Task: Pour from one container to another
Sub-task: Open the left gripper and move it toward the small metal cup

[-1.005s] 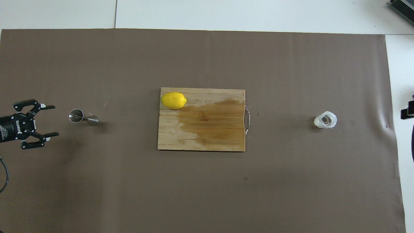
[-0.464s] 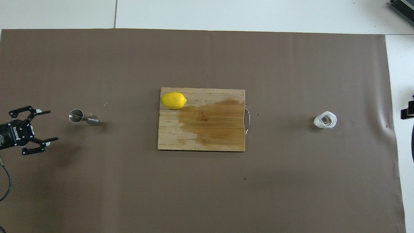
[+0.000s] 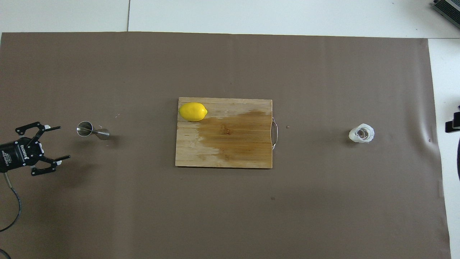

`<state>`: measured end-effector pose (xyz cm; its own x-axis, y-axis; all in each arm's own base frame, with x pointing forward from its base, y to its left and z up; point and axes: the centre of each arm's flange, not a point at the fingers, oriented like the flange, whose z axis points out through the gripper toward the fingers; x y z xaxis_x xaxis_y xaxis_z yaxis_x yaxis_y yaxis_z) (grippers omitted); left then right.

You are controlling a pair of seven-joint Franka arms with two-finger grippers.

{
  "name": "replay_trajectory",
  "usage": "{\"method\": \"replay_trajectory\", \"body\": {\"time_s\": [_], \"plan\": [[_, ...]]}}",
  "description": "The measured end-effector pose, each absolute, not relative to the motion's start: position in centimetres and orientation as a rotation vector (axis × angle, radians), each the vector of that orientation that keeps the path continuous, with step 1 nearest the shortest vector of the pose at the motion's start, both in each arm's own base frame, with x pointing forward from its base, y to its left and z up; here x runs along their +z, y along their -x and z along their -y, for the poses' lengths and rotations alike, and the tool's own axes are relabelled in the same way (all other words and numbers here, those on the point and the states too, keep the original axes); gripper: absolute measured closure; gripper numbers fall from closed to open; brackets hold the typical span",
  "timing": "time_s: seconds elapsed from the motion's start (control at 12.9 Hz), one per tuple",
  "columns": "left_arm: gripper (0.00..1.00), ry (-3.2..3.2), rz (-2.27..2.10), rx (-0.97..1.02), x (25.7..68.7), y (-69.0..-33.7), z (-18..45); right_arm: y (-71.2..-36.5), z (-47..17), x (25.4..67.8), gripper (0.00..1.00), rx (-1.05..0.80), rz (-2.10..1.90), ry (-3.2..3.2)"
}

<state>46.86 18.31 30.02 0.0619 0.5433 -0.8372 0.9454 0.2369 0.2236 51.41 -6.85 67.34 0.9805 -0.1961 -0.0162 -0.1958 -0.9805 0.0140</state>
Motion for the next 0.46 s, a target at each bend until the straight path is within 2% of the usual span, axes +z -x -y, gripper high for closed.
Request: {"method": "replay_trajectory", "body": {"time_s": [0.46], "plan": [[0.00, -1.238, -1.699, -0.646, 28.8, -46.8, -16.4, -51.4, 6.8, 67.3, 0.00, -0.027, 0.308, -3.114]]}}
